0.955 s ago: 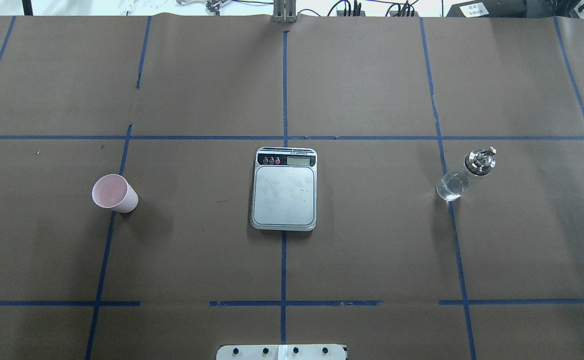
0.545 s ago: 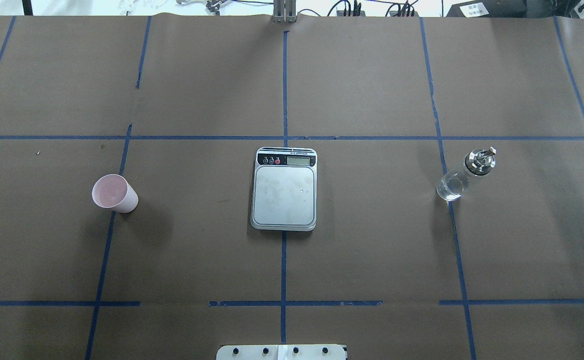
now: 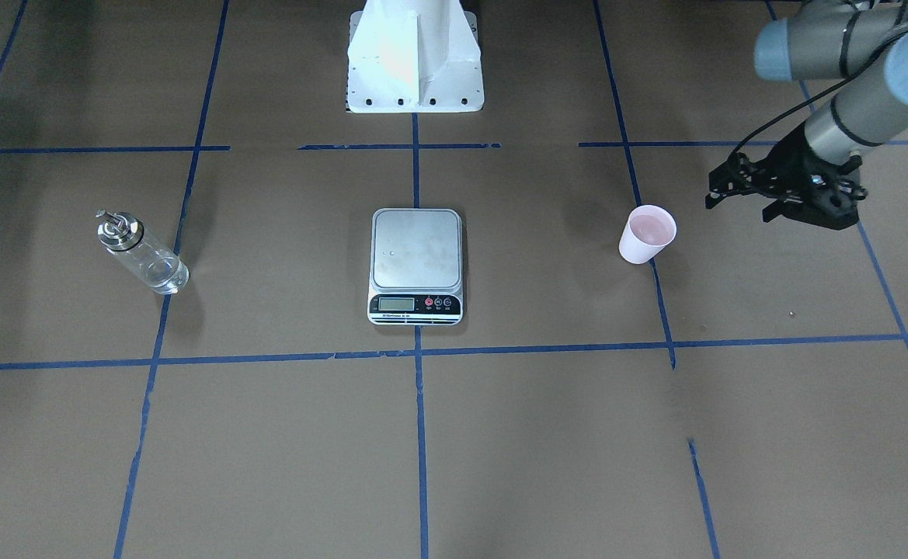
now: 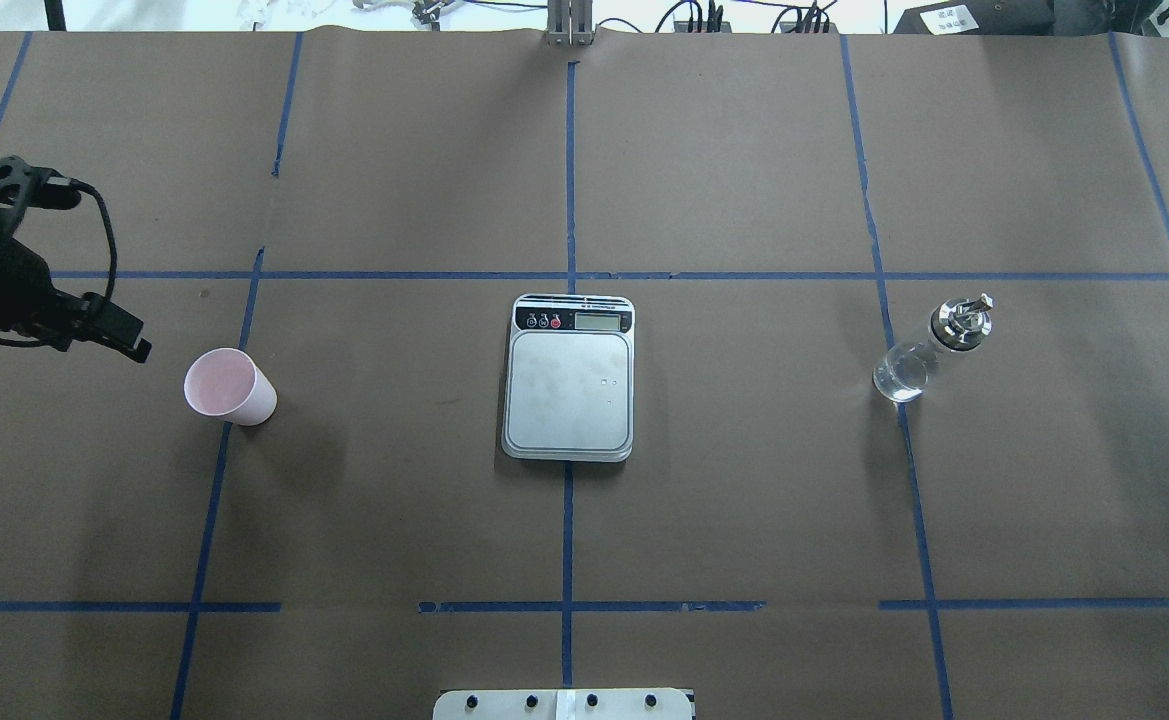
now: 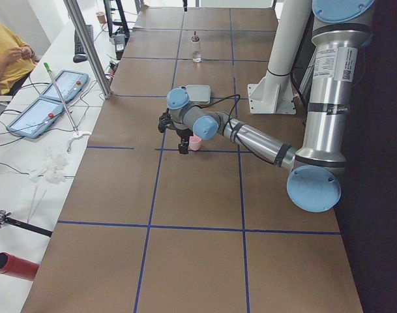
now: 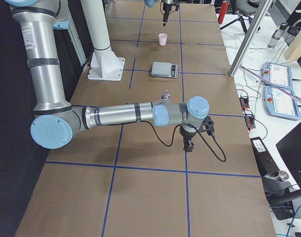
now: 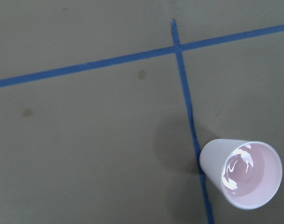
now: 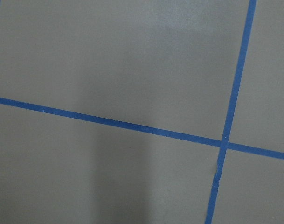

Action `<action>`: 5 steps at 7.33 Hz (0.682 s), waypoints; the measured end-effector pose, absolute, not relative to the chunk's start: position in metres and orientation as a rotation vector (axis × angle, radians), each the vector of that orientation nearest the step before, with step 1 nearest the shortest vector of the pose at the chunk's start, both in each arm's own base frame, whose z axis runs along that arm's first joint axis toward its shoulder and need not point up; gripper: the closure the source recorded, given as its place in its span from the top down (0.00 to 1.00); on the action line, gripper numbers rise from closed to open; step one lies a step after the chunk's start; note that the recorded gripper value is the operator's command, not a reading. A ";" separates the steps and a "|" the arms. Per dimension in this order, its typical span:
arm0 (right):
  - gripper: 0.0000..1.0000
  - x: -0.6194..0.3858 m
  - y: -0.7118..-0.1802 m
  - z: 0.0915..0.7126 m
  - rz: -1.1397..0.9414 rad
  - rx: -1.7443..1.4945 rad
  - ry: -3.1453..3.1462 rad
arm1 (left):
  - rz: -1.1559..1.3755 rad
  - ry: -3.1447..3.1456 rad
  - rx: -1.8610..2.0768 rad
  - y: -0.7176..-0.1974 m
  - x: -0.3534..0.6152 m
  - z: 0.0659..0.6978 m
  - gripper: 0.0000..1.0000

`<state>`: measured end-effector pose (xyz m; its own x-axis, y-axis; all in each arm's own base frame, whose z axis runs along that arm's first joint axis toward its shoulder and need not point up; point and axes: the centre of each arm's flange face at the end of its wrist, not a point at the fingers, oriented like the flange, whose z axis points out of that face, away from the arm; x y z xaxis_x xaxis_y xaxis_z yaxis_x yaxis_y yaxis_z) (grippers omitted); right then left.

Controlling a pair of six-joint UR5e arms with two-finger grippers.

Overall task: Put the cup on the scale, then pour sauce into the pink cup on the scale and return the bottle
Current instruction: 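Reach the left gripper down to the pink cup and grasp it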

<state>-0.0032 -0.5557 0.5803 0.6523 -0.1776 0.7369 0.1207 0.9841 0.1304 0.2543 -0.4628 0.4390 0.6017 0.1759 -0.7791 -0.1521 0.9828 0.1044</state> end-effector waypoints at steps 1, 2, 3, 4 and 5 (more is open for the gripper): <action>1.00 -0.005 -0.556 0.581 -0.171 0.070 -0.844 | 0.188 0.885 0.015 -0.461 0.277 0.441 0.97; 1.00 -0.007 -0.556 0.582 -0.175 0.067 -0.844 | 0.188 0.878 0.006 -0.461 0.291 0.441 0.95; 1.00 -0.008 -0.556 0.582 -0.176 0.065 -0.844 | 0.189 0.877 -0.001 -0.461 0.299 0.439 0.91; 1.00 -0.008 -0.555 0.583 -0.176 0.063 -0.844 | 0.194 0.878 -0.006 -0.460 0.305 0.438 0.82; 1.00 -0.008 -0.555 0.584 -0.176 0.062 -0.844 | 0.198 0.878 -0.008 -0.459 0.309 0.437 0.78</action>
<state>-0.0079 -0.5551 0.5837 0.6513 -0.1792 0.7374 0.1303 0.9837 0.1239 0.3090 -0.4594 0.4373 0.6219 0.1686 -0.7647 -0.1755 0.9817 0.0738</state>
